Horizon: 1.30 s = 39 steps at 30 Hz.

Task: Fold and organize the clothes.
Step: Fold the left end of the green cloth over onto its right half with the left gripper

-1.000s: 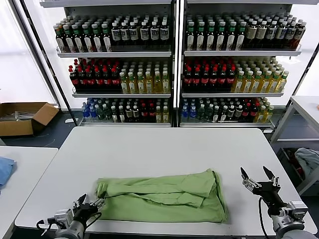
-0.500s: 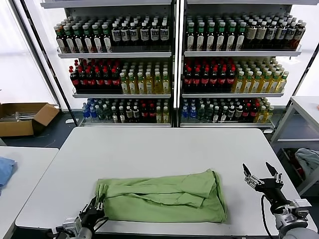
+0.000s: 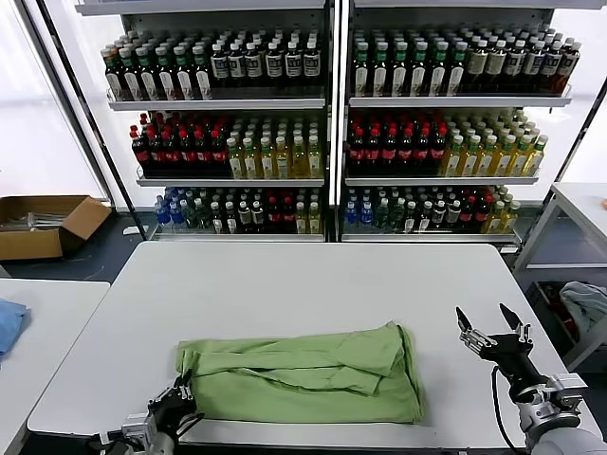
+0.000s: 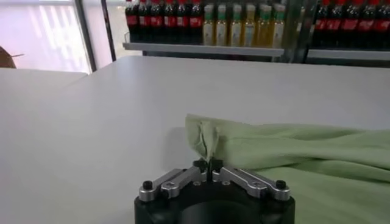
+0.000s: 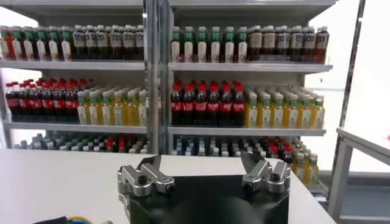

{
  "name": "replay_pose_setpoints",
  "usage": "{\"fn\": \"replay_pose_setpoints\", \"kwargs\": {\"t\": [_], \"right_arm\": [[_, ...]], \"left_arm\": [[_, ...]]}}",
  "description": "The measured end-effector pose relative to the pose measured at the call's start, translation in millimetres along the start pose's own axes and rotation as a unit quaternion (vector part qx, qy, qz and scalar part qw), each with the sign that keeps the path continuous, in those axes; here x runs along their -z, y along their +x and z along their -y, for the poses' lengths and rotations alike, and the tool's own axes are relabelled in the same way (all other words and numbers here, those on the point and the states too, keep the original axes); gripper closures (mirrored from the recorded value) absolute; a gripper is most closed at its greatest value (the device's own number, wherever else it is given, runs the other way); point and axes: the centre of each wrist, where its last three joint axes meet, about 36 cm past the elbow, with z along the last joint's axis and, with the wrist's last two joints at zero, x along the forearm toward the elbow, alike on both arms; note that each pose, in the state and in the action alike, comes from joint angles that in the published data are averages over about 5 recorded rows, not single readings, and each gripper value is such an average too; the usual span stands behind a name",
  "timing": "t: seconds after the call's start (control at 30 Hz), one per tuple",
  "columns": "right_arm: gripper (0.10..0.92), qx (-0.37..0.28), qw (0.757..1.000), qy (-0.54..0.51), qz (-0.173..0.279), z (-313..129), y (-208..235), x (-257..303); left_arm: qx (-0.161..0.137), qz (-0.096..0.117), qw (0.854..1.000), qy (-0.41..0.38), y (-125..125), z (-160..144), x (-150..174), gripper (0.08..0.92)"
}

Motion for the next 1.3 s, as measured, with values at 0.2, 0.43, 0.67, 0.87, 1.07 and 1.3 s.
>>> {"fn": "replay_pose_setpoints", "kwargs": {"t": [0.2,0.43,0.67,0.87,1.07,1.3], "right_arm": [[0.2,0.005,1.0,-0.003,0.005,-3.6,-3.7,2.5],[0.2,0.011,1.0,-0.005,0.01,-8.3,-7.1,5.0],[0.2,0.012,1.0,-0.004,0.012,-9.4,-4.5,6.9],[0.2,0.01,1.0,-0.004,0.01,-8.0,-0.8,6.6],[0.2,0.008,1.0,-0.004,0.007,-7.1,2.4,5.1],[0.2,0.008,1.0,-0.004,0.008,-9.3,4.5,5.6]], "left_arm": [[0.038,0.018,0.999,-0.016,-12.9,-53.8,24.5,0.9],[0.085,0.041,0.994,-0.054,-26.5,-147.3,66.7,0.9],[0.101,0.063,0.989,-0.092,-27.8,-203.7,114.2,0.9],[0.077,0.08,0.988,-0.107,-18.2,-192.1,140.3,0.9],[0.023,0.089,0.989,-0.118,-4.1,-146.7,148.3,0.9],[-0.049,0.089,0.986,-0.129,10.2,-89.5,140.7,0.9]]}}
